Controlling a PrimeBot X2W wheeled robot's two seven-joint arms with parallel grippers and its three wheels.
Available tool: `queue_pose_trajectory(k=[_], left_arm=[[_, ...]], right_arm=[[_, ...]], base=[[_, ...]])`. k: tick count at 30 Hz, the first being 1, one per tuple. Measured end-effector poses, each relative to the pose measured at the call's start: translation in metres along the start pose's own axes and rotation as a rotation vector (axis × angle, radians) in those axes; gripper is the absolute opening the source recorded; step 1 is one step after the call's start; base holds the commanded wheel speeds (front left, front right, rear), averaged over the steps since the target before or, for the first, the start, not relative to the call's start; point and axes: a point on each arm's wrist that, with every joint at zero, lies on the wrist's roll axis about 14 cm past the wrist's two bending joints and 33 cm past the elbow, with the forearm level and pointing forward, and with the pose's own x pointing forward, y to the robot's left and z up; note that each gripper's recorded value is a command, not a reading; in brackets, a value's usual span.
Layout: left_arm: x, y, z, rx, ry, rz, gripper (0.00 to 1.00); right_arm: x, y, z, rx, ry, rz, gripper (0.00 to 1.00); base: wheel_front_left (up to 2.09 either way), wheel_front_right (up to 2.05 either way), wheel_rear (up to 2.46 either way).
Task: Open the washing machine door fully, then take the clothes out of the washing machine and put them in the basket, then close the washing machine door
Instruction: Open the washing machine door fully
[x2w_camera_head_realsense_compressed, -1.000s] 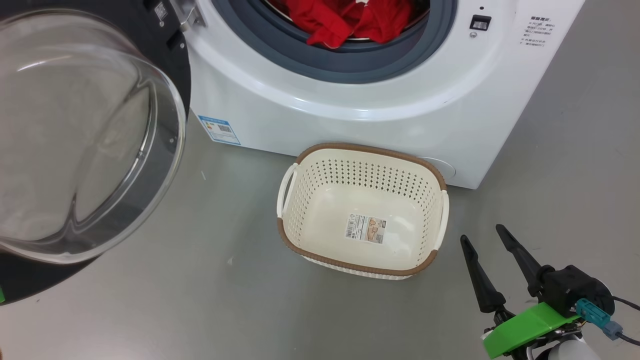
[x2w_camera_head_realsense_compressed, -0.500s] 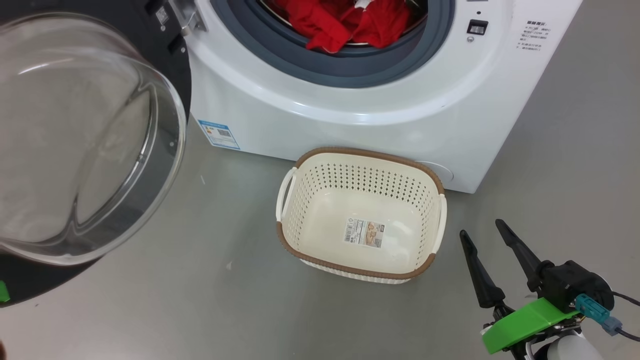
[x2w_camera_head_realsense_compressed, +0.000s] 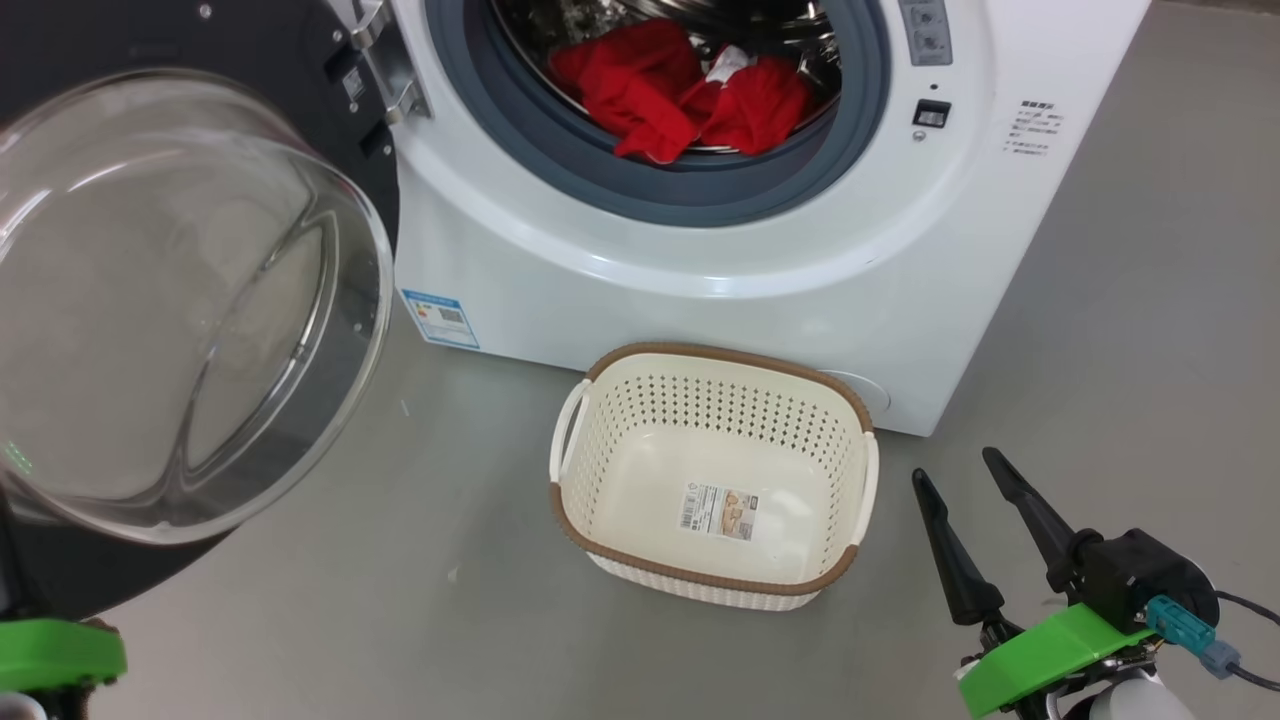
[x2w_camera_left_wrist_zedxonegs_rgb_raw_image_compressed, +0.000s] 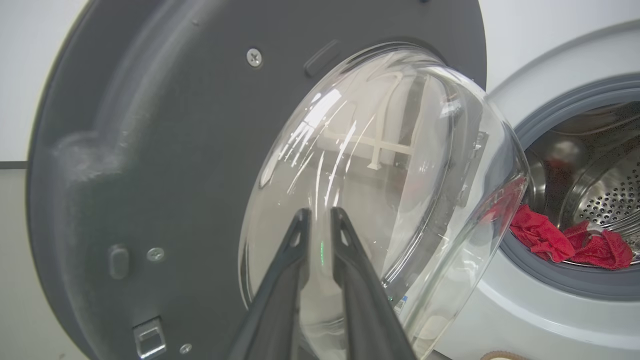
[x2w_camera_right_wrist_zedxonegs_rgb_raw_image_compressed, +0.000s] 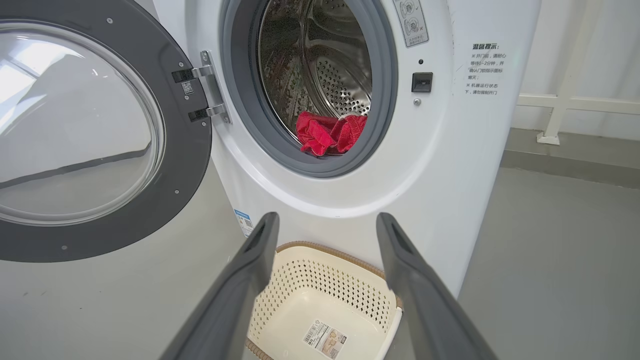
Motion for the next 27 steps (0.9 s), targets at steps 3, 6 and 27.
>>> queue_pose_trajectory(k=[3,6,27], left_arm=[[-0.008,-0.009,-0.003,-0.001,0.004,-0.035,0.37],[-0.016,-0.022,-0.011,-0.003,0.026,-0.077,0.74],[-0.052,-0.126,-0.043,-0.061,0.120,-0.407,1.00]], right_arm=[[-0.007,-0.002,0.002,-0.004,-0.003,-0.011,1.00],[-0.012,-0.003,0.004,-0.004,-0.007,-0.021,1.00],[-0.061,-0.043,0.025,-0.010,-0.074,-0.191,1.00]], base=[[0.00,0.00,0.00],[0.00,0.00,0.00],[0.00,0.00,0.00]])
